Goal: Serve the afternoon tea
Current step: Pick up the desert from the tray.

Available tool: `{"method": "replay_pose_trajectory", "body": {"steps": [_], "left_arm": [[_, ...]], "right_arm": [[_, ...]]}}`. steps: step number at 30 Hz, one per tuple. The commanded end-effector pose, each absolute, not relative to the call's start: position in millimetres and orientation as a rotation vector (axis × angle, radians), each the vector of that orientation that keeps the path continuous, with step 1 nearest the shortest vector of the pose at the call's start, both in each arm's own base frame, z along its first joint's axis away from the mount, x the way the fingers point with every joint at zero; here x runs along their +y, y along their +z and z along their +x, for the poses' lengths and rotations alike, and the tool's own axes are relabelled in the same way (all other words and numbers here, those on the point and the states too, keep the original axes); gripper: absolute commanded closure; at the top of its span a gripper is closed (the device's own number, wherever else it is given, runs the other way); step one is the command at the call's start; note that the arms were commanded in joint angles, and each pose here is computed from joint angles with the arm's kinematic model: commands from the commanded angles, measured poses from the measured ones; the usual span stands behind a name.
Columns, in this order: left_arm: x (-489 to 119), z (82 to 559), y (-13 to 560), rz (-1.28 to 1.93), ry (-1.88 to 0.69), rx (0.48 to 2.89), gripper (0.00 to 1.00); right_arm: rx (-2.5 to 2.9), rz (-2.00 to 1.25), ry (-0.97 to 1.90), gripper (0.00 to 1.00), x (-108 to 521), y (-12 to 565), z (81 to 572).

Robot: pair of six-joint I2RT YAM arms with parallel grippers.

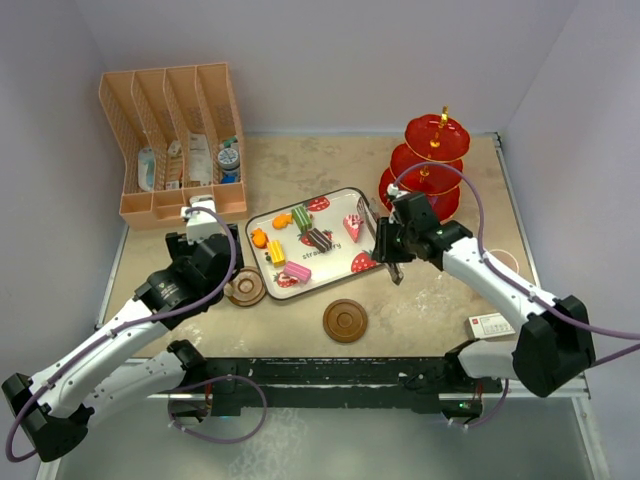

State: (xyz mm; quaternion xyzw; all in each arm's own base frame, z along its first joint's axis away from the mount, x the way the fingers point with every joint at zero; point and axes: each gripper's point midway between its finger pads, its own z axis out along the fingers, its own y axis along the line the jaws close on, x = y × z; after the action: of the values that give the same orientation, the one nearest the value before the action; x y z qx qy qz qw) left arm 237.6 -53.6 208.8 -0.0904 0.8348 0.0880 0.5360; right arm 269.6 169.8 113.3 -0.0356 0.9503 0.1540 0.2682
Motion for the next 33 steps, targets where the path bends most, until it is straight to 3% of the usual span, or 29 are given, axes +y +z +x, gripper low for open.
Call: {"method": "replay_pose_trajectory", "body": {"steps": [1, 33], "left_arm": [[-53.2, 239.9, 220.8, -0.239, 0.188, 1.955, 0.15], [-52.9, 239.9, 221.1, -0.240, 0.190, 1.954, 0.14]], "right_arm": [[2.551, -0.176, 0.441, 0.59, 169.2, 123.2, 258.3], [2.659, -0.223, 0.301, 0.59, 178.3, 88.5, 241.0]]}}
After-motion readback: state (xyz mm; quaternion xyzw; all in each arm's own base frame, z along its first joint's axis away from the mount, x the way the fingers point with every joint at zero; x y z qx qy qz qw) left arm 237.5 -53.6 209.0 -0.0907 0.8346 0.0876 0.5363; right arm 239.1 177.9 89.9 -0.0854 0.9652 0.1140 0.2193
